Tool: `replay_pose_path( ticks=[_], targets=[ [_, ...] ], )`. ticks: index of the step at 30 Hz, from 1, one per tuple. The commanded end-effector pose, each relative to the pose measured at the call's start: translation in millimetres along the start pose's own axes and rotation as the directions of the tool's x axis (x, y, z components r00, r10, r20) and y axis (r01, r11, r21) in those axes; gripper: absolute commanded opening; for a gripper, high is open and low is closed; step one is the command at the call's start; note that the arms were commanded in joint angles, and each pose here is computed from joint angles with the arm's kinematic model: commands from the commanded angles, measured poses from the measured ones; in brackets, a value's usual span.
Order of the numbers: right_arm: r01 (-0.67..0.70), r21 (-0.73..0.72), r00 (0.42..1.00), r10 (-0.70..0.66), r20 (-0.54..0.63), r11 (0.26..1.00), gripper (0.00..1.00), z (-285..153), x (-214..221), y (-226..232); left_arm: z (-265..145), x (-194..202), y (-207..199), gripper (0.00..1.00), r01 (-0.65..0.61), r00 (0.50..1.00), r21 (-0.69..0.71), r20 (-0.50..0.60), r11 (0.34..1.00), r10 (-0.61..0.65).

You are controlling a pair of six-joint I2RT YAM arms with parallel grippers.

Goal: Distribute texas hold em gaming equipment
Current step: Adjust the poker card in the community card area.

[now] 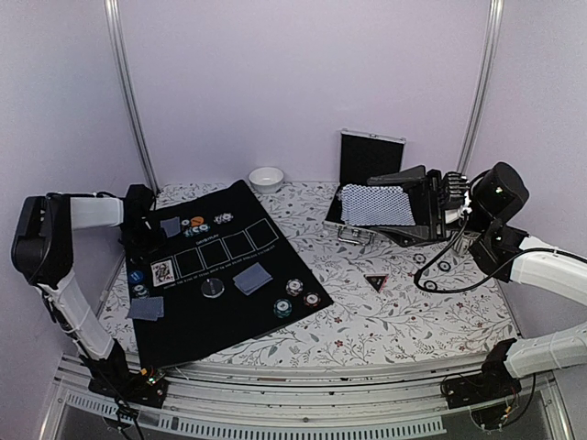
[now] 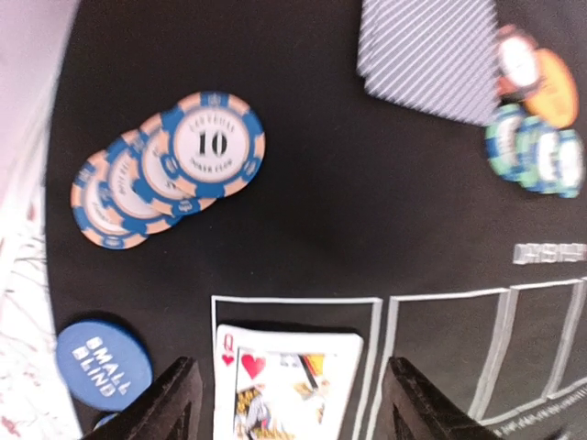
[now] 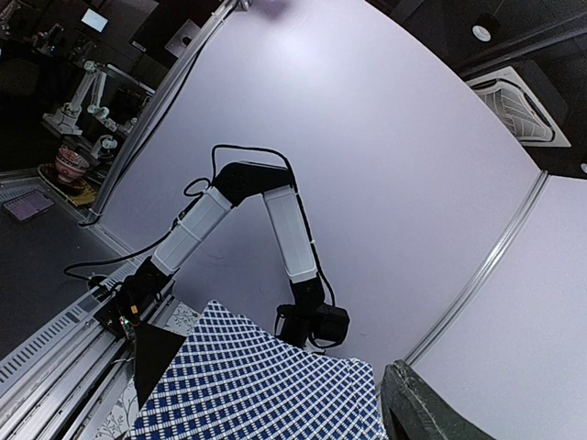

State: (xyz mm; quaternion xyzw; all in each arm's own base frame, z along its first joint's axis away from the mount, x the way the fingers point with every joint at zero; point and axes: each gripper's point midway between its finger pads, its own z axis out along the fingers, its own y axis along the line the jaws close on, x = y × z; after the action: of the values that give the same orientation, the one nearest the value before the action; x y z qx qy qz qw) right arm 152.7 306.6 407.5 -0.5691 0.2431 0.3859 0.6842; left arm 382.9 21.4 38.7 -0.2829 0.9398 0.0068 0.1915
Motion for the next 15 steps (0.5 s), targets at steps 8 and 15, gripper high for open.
replay_pose_path(
  ticks=[8,15],
  targets=[
    [0.011,0.017,1.000,-0.011,0.001,1.000,0.62,-2.1,-4.5,-3.6,-48.3,33.9,-2.2,0.55,-0.047,0.999,0.045,0.014,0.998,0.046],
    [0.013,0.016,1.000,-0.013,-0.001,1.000,0.62,-2.0,-3.3,-3.2,-52.3,44.8,31.7,0.44,0.036,0.997,-0.041,0.075,0.998,-0.033]
  ],
)
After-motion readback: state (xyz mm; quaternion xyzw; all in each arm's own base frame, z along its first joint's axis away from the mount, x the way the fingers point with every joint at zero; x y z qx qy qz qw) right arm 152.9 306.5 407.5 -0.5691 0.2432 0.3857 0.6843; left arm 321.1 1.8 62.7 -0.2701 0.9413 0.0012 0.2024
